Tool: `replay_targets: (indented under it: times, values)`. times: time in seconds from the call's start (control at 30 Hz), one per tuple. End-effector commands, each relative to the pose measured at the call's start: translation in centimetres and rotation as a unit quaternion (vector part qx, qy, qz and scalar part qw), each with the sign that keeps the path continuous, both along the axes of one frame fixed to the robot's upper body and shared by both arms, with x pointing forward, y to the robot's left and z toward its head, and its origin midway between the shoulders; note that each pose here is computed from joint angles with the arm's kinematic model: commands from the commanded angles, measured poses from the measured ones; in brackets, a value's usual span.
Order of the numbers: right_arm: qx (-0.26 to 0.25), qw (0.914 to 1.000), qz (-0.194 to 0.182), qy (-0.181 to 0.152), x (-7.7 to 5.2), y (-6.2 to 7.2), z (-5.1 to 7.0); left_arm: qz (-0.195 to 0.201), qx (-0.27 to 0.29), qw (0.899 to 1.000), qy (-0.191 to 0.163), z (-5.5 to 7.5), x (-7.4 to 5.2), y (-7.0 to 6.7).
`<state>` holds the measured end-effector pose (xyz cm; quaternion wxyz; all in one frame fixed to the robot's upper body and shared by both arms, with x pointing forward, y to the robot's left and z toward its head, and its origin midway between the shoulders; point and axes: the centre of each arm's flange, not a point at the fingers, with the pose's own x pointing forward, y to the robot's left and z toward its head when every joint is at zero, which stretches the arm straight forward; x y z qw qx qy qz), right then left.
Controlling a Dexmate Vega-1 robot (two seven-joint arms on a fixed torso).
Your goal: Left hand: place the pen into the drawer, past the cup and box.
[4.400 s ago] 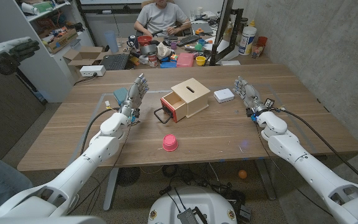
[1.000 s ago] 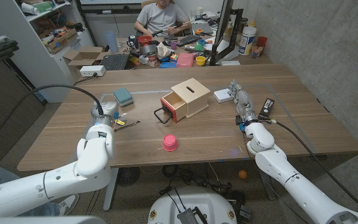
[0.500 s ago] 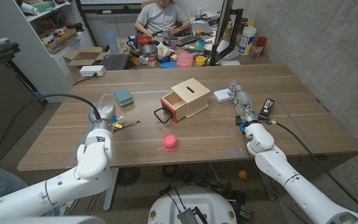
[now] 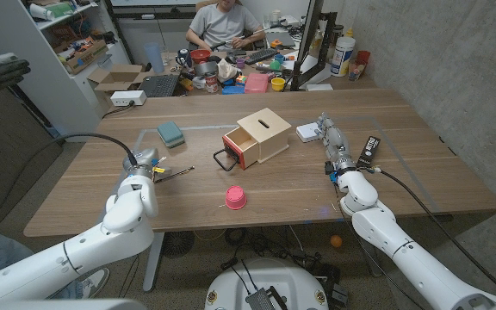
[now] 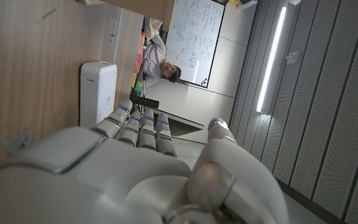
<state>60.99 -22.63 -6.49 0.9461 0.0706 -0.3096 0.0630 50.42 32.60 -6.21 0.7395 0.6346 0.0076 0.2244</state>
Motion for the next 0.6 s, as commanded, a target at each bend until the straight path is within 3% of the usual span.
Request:
replay_targets:
  times: [0.03, 0.6]
  values:
    - [0.016, 0.9998, -0.004, -0.009, 0.3, -0.1, 0.2, 0.000, 0.046, 0.998, 0.048, 1.2, 2.3, -0.9]
    - [0.016, 0.9998, -0.002, -0.015, 0.4, -0.3, 1.0, 0.003, 0.052, 0.998, 0.046, 1.3, 2.1, -2.0]
